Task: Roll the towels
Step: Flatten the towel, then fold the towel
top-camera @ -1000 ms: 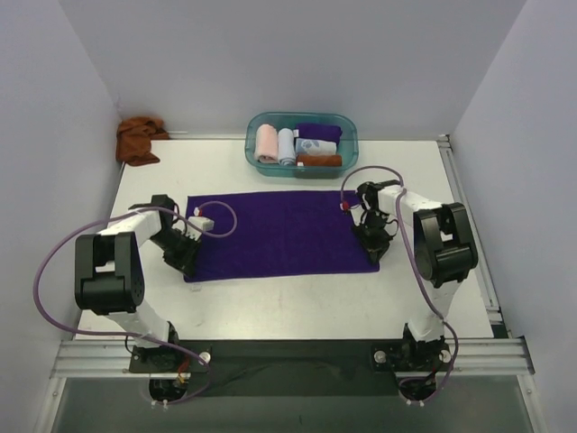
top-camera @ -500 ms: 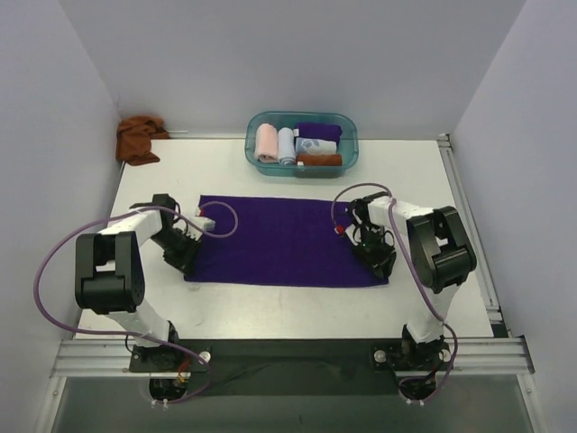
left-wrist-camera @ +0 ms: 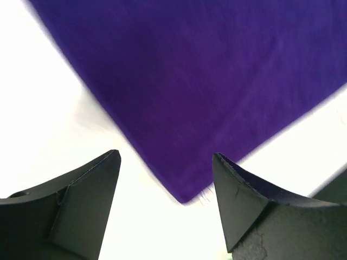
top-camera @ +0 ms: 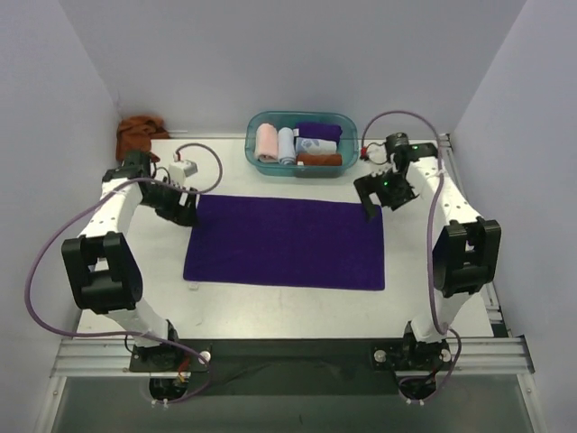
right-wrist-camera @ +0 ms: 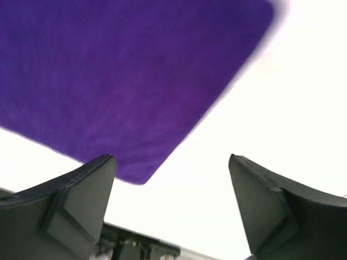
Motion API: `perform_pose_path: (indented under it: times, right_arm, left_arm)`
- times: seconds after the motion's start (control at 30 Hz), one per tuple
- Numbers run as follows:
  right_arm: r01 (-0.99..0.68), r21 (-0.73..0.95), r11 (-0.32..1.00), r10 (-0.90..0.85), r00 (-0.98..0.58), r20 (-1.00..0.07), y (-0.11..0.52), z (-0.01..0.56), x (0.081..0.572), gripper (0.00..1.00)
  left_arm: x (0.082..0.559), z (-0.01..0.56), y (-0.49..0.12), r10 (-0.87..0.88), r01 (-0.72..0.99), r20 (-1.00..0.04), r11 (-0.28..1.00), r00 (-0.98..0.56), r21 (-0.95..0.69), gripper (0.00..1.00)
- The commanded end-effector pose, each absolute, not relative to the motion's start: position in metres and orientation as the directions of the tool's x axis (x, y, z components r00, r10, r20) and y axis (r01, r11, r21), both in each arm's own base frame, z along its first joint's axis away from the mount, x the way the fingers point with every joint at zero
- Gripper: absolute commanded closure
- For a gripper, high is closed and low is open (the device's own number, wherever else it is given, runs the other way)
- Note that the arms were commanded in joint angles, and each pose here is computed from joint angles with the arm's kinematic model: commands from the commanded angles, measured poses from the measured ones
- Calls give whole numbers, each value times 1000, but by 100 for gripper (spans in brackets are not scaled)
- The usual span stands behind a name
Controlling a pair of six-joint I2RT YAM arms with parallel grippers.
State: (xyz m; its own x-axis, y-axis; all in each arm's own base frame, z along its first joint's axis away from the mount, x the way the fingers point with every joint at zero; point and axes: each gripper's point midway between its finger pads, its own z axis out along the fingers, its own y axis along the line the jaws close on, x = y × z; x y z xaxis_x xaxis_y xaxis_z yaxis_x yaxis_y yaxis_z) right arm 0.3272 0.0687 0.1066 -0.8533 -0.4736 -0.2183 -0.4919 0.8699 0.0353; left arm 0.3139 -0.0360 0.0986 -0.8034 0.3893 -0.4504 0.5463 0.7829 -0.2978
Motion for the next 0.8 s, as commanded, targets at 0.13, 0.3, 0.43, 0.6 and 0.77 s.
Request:
perform_pose_path:
  times: [0.13,0.3,0.43,0.6,0.77]
  right_arm:
    - [-305,113,946,-263,-922,-285,36,115,402,31]
    - [-243,110,964,-205,-939,-277,27,96,437,50]
    - [-224,114,968,-192,-952,-240,26,73,445,56]
    - [-215,115,970,-187,-959,-214,26,56,450,56]
    - [-216,111,970,-193,-963,-187,28,40,452,57]
  left_arm:
    - [439,144,-22,207,501,-686,825,-698,-260,24]
    - [486,132,-19,151,480,-709,828,-688,-289,32]
    - [506,118,-19,143,462,-700,838,-700,-291,35]
    - [513,87,-18,148,438,-664,850,-733,-294,36]
    - [516,68,-22,161,434,-639,851,-752,-297,36]
